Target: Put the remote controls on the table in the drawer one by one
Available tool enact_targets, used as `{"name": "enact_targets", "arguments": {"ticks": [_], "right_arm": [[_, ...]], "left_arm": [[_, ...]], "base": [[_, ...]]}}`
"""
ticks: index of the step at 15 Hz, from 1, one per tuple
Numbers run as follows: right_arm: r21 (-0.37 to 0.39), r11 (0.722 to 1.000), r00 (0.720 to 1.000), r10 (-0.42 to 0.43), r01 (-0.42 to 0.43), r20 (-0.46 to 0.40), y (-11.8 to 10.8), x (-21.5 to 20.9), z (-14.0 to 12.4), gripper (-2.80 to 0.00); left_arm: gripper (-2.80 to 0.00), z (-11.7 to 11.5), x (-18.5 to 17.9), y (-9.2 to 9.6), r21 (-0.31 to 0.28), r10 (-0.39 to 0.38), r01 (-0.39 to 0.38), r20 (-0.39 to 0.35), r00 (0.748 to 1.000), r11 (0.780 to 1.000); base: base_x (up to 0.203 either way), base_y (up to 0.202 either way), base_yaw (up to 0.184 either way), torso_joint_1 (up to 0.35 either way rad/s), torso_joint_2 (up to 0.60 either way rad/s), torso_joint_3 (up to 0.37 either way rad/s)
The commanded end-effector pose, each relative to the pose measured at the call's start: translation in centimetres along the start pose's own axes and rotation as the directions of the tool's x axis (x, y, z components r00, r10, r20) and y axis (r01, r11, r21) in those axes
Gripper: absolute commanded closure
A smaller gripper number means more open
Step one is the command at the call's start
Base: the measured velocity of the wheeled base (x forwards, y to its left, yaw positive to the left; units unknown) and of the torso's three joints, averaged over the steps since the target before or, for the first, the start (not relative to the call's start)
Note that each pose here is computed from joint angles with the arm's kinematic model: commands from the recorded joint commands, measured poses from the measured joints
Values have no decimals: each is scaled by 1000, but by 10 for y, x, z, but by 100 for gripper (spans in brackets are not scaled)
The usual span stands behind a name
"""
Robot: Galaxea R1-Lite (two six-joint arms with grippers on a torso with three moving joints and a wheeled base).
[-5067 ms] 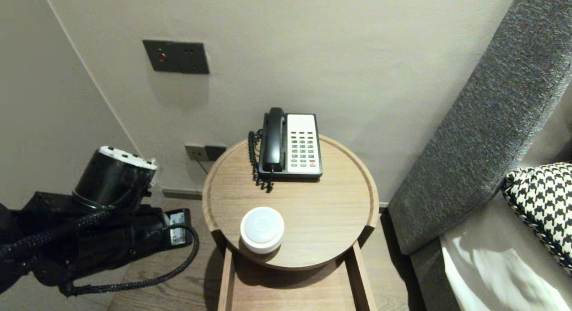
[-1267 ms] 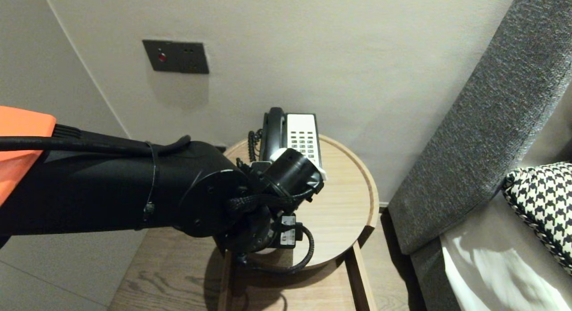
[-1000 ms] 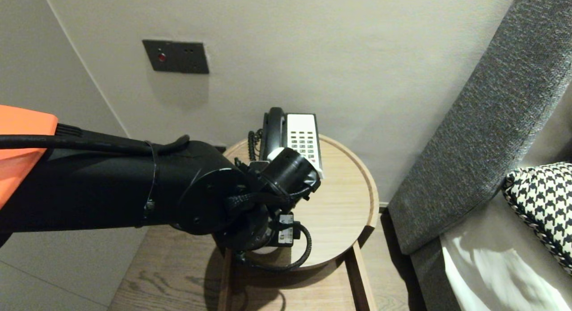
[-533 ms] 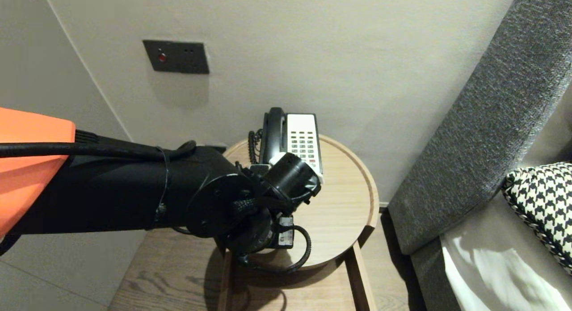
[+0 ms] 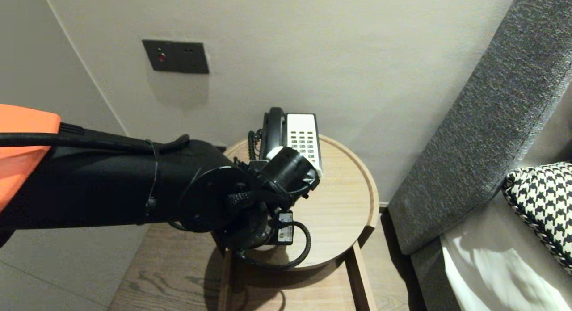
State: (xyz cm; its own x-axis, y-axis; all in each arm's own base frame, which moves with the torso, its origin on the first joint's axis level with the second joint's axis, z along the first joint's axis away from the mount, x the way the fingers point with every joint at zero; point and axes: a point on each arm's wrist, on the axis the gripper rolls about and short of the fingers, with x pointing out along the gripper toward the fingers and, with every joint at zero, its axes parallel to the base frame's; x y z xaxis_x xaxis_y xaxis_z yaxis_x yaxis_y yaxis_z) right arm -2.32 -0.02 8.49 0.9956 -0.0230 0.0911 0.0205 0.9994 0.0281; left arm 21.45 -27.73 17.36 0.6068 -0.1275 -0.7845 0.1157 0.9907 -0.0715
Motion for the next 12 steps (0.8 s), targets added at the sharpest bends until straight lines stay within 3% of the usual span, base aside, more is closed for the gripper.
{"name": "enact_targets", "arguments": {"ticks": [1,6,12], "right_arm": [[0,1000,999,-1,1,-39,0,2,-11,0],[-1,1000,999,-1,1,-40,0,2,-11,0],[0,1000,999,-1,1,-38,0,2,-11,0]], "left_arm": [[0,3,-23,5,-8,-40,40,26,999,999],[0,-14,-63,10,35,-199,203,-96,975,978],[0,-71,-56,8,181,-141,185,-228,963,966]], "base": [[0,0,0,0,0,0],[0,0,0,0,0,0],[0,0,0,0,0,0]]}}
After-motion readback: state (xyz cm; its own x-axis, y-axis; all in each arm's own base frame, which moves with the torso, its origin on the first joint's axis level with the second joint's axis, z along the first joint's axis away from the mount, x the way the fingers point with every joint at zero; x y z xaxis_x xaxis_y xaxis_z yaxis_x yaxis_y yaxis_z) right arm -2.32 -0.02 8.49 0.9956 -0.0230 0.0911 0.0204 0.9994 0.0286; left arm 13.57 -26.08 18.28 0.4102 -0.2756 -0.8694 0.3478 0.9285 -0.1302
